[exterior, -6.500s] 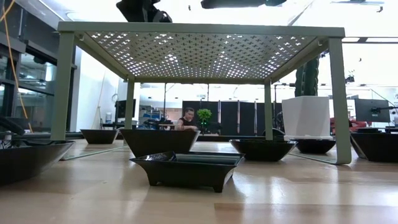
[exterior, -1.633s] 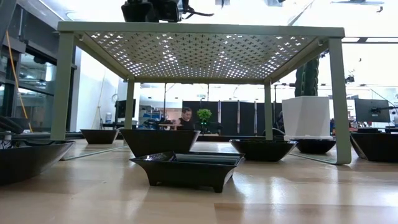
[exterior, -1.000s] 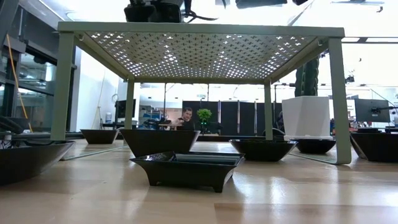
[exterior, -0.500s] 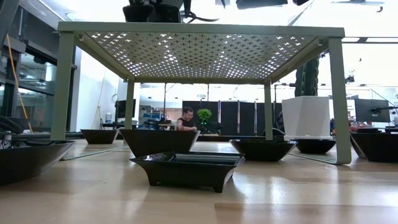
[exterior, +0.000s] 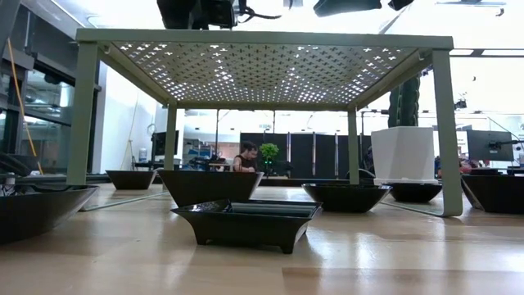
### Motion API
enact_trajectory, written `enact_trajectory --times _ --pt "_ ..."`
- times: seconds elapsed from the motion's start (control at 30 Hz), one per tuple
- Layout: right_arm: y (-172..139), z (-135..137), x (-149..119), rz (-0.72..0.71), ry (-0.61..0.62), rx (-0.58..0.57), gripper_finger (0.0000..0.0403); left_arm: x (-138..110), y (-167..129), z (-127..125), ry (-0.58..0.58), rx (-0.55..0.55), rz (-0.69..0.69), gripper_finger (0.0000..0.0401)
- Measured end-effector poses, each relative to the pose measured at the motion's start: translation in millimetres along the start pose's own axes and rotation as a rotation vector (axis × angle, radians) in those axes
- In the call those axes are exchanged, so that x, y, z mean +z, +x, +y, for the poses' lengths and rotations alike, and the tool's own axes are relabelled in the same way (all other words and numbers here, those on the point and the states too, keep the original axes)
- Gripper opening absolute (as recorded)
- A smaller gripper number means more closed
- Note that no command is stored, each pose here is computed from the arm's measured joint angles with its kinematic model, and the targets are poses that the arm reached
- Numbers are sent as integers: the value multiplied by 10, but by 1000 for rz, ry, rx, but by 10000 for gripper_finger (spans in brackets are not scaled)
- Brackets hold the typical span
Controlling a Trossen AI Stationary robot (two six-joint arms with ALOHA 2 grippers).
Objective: Pick & Place Mini shaped plates
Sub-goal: Stack the black square shaped plate on top of the black square shaped plate on the shelf
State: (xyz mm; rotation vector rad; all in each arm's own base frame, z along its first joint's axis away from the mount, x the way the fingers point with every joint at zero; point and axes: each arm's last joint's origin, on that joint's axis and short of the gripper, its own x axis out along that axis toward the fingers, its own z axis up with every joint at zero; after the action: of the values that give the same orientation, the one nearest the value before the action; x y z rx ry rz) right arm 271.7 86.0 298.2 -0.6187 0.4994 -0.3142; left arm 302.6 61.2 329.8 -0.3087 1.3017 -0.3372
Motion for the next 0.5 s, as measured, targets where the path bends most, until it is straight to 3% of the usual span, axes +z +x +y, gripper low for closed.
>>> enact_trajectory --times 0.17,0.4,0.5 --pt "0 0 0 0 7 -1 193 -65 -83 -34 18 84 9 113" --pt "26 -30 -18 17 11 -24 193 -157 -149 -53 105 312 101 113" --pt "62 -70 -51 46 14 -45 193 -146 -127 -93 161 334 117 113"
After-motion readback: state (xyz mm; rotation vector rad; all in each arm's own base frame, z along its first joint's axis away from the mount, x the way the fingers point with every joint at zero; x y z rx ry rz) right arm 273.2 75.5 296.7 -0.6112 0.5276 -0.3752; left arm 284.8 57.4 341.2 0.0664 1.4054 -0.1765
